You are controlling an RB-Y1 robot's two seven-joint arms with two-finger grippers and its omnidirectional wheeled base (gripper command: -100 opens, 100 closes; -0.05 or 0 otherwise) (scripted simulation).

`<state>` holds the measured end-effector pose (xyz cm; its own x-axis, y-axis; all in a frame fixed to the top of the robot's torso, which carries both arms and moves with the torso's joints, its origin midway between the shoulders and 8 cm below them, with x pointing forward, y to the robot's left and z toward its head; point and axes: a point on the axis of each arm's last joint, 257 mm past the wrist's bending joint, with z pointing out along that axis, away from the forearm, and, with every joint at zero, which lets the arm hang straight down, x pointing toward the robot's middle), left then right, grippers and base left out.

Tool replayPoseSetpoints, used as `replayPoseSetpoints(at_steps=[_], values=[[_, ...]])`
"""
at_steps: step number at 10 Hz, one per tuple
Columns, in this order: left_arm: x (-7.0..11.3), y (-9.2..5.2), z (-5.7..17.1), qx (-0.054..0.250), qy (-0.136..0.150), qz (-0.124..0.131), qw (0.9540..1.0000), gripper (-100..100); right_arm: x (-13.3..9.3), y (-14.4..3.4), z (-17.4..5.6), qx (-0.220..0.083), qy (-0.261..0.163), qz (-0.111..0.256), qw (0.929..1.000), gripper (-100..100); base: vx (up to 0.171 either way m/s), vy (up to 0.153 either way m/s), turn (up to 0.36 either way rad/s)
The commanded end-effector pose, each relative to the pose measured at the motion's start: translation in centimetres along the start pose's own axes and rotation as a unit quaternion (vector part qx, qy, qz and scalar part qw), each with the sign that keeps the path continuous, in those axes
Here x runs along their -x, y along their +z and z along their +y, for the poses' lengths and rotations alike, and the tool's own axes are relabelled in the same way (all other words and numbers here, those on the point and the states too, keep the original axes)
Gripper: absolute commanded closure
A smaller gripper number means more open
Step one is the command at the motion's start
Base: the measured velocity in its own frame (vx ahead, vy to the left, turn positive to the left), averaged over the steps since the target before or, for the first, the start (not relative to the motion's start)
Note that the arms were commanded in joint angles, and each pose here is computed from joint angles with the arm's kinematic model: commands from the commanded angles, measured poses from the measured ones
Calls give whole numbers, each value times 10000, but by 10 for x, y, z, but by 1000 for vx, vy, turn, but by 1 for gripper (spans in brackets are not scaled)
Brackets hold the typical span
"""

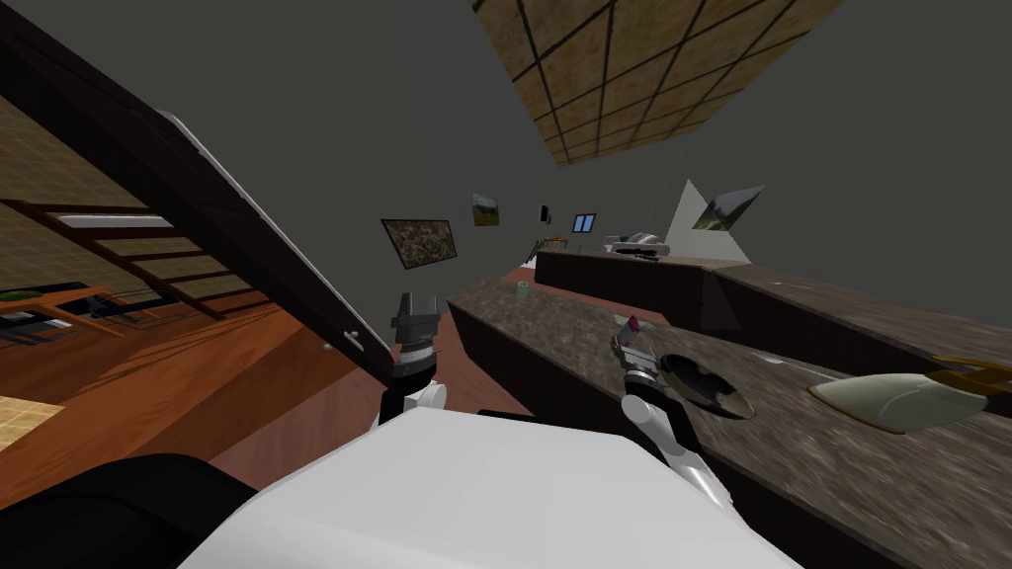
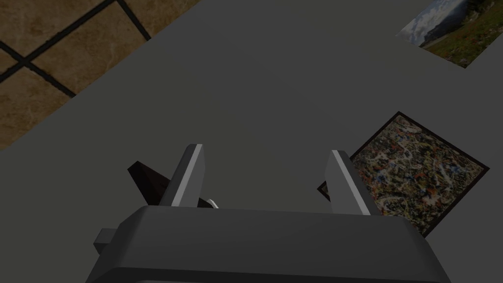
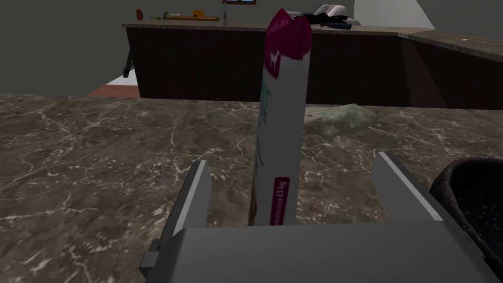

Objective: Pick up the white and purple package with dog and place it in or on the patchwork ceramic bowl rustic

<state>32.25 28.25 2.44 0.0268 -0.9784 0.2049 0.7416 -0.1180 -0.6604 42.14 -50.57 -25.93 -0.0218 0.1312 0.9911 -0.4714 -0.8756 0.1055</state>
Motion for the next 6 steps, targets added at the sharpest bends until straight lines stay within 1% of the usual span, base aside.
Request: replayPoseSetpoints(at_steps=[1, 2, 3, 4, 5, 6], values=[[0, 0, 0, 0, 0, 0, 10000, 0, 4, 4, 8, 94, 226, -79, 9997, -100, 10, 16, -30], [0, 0, 0, 0, 0, 0, 10000, 0, 3, 2, 6, 63, 144, -44, 9999, -100, 3, 5, -13], [0, 0, 0, 0, 0, 0, 10000, 0, 3, 2, 7, 67, 166, -53, 9998, 0, 0, 0, 0], [0, 0, 0, 0, 0, 0, 10000, 0, 3, 2, 7, 66, 164, -52, 9998, -100, 0, 0, 0], [0, 0, 0, 0, 0, 0, 10000, 0, 3, 2, 7, 67, 164, -52, 9998, 100, 0, 0, 0], [0, 0, 0, 0, 0, 0, 10000, 0, 3, 2, 7, 67, 164, -52, 9998, 100, 0, 0, 0]])
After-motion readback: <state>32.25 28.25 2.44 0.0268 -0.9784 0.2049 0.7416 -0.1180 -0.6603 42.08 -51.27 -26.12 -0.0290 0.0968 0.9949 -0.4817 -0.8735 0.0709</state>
